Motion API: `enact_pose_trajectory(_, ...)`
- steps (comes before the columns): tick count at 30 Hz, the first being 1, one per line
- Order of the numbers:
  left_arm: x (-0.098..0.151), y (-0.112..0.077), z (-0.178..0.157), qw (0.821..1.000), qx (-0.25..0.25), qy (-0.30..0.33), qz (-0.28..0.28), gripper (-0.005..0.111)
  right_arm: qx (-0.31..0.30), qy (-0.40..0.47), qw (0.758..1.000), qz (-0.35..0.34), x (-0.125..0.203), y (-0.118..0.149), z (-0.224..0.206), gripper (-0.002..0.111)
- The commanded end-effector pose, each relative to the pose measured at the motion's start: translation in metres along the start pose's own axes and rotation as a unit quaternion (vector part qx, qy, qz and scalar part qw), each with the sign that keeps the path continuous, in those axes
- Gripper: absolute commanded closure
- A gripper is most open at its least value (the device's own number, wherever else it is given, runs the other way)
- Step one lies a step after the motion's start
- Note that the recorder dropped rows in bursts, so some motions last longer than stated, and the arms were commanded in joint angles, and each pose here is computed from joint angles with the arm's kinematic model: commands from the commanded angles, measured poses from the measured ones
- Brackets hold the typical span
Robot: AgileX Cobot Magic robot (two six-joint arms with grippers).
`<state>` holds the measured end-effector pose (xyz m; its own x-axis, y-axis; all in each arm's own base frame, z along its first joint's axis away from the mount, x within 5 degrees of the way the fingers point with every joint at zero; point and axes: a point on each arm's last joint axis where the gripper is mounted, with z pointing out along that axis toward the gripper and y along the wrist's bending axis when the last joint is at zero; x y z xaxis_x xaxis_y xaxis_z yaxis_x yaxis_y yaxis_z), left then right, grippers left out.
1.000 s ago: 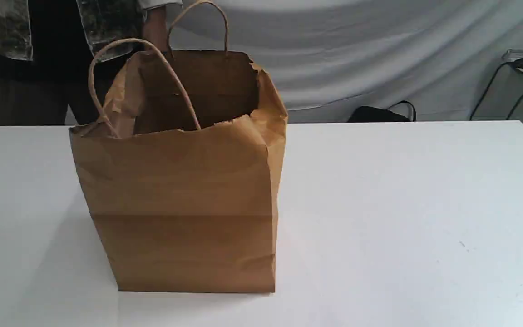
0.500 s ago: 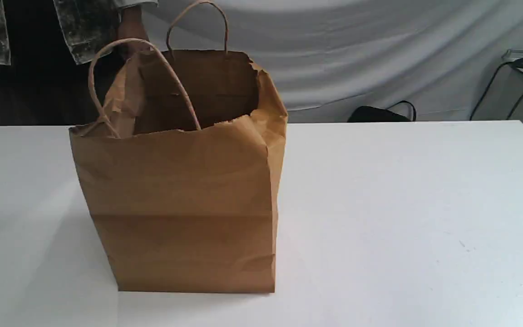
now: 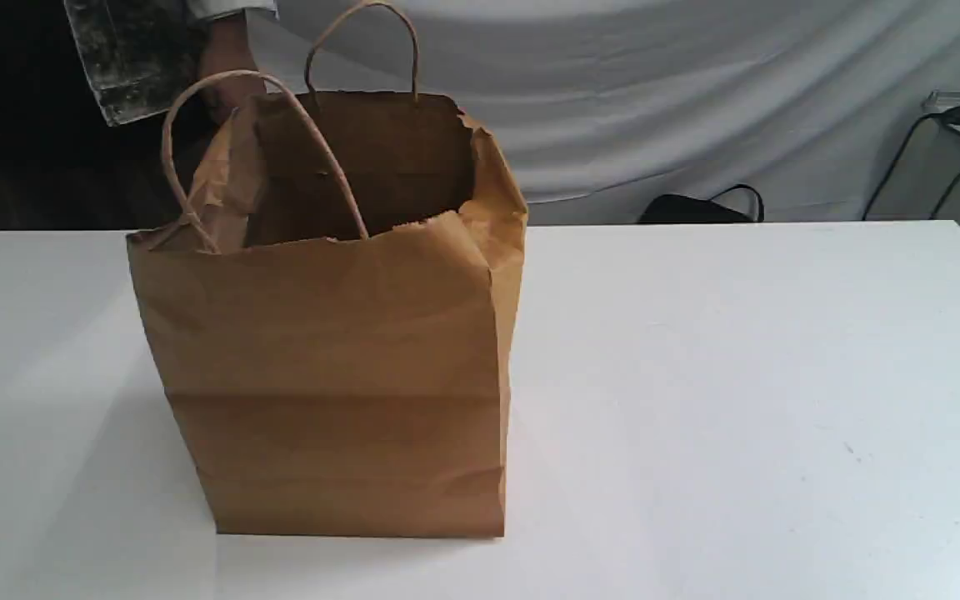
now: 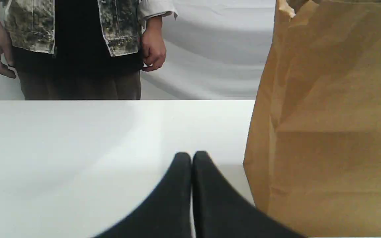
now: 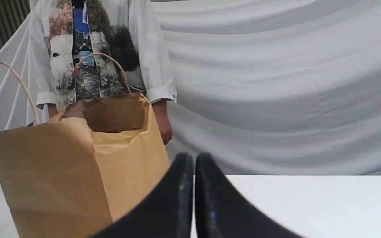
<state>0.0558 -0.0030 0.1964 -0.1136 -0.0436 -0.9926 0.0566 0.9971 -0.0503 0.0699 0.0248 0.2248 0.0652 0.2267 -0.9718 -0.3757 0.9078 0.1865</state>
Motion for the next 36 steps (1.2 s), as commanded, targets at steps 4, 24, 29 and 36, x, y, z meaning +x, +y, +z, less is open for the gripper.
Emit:
enact_pose_trajectory(4, 0.0, 0.0, 0.0, 1.0, 0.001, -0.006, -0.002, 0.107, -0.002, 0.075, 0.996, -0.044, 0.016, 0.001, -0.013, 0.108)
enact_pose_trajectory(24, 0.0, 0.0, 0.0, 1.0, 0.001, -0.006, -0.003, 0.107, 0.149, 0.15, 0.966, -0.149, 0.028, -0.019, -0.026, 0.108)
enact_pose_trajectory(29, 0.0, 0.0, 0.0, 1.0, 0.001, -0.006, -0.003, 0.107, 0.162, 0.158, 0.965, -0.129, 0.03, -0.021, -0.027, 0.108)
enact_pose_trajectory(36, 0.0, 0.0, 0.0, 1.0, 0.001, -0.006, -0.003, 0.107, 0.165, 0.18, 0.962, -0.118, 0.034, -0.022, -0.029, 0.108)
